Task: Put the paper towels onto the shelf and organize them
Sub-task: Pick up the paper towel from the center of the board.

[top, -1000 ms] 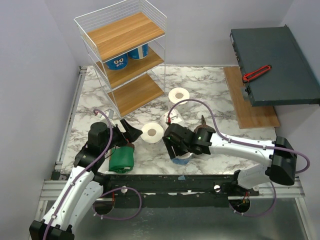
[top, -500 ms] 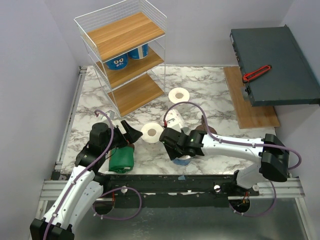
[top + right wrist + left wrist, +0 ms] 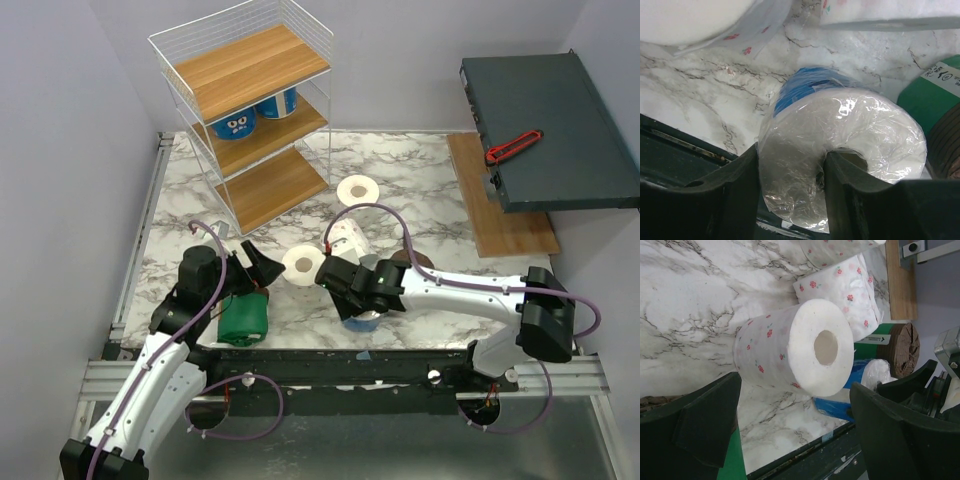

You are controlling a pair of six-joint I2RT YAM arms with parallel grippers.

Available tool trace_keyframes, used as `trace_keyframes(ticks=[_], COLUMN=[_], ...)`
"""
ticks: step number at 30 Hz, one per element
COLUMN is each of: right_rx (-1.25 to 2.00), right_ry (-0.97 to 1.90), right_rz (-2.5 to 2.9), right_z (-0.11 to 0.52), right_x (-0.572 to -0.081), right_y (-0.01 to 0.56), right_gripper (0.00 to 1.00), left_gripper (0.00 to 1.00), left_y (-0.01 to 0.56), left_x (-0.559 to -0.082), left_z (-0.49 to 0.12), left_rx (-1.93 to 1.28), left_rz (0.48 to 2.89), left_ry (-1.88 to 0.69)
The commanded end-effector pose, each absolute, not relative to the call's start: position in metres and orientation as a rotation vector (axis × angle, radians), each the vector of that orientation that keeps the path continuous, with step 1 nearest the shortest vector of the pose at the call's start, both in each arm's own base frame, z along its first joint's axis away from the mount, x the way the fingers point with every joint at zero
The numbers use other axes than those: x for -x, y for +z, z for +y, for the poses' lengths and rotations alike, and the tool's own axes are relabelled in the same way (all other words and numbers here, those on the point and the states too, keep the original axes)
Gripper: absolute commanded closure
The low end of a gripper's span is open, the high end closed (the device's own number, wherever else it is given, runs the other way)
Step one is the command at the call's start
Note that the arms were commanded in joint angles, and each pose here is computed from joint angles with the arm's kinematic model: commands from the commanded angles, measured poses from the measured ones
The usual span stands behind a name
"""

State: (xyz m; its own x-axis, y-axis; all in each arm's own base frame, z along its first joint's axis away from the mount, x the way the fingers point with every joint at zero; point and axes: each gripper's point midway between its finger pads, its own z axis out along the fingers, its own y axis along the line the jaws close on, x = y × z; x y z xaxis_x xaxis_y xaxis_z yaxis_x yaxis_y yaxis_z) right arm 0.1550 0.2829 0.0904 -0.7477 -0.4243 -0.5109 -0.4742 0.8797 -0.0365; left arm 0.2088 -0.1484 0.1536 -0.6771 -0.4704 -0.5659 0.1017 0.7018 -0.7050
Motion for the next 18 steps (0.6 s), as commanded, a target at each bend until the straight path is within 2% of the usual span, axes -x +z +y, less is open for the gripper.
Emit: trace_keyframes(ticks=[1,10,18], right_rx=[0.62,0.564,0.45], right_ry=[0.261,0.423,0.671], right_rz=[2.492,2.337,2.252], right_z=[0.299,0.296,0.303], right_x=[-0.152,-0.159,-0.172], right_y=[0.127,0.211,0.251], right_gripper=[0.61,0.63,0.67], left_gripper=[0.07,0.07,0.07], left_y=[0.166,0.209,0.252], left_x=[-0.208,-0.215,-0.22], left_z=[-0.148,-0.124,-0.11], left_rx=[0.268,0.298,0.313], left_rz=[2.104,1.971,1.865], left_ry=[-0.945,-0.818,-0.756])
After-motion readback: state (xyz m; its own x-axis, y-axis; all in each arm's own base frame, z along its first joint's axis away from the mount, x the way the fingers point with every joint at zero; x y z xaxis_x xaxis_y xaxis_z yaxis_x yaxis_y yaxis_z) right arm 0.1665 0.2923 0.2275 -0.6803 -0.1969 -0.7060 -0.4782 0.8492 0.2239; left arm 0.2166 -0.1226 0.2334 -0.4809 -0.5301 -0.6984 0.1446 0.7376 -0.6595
